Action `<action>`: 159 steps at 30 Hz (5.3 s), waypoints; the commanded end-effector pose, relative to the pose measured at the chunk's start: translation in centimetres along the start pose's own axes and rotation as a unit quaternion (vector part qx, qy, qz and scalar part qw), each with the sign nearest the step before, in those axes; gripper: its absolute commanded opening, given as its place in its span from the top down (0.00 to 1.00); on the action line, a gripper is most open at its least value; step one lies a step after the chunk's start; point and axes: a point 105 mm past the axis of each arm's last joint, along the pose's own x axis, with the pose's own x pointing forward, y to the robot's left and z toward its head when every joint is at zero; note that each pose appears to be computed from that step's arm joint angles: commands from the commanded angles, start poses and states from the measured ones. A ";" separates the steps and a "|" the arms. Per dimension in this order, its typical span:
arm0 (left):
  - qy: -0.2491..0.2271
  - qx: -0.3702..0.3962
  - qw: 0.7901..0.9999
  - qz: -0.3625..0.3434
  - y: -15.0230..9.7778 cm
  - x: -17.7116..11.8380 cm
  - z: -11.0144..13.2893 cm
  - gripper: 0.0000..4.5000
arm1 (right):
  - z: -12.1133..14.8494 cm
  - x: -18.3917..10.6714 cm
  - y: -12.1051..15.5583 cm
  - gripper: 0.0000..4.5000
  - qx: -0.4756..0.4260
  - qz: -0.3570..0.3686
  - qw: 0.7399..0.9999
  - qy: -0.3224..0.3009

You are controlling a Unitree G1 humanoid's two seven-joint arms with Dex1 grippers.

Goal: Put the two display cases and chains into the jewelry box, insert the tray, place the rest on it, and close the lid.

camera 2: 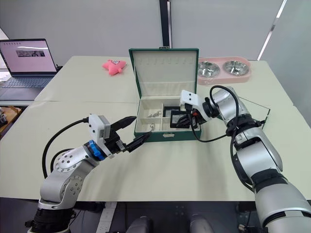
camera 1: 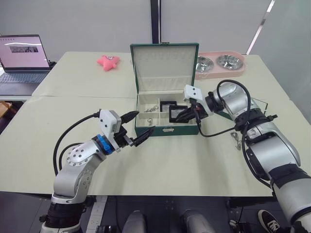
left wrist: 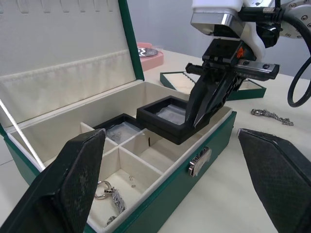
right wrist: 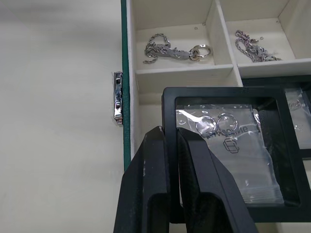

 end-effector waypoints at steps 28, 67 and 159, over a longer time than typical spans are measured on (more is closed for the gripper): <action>-0.018 0.007 1.000 0.003 -0.8 0.1 1.0 0.00 | 0.9 0.2 -0.1 0.73 0.003 0.015 1.000 0.011; 0.139 0.011 0.980 0.144 8.5 -10.9 -0.8 0.00 | -11.0 -14.1 6.3 0.00 0.186 -0.335 0.903 -0.196; -0.038 0.027 0.987 -0.154 -8.0 10.7 0.7 0.00 | -16.0 -11.9 -1.5 0.12 0.201 -0.365 0.908 -0.045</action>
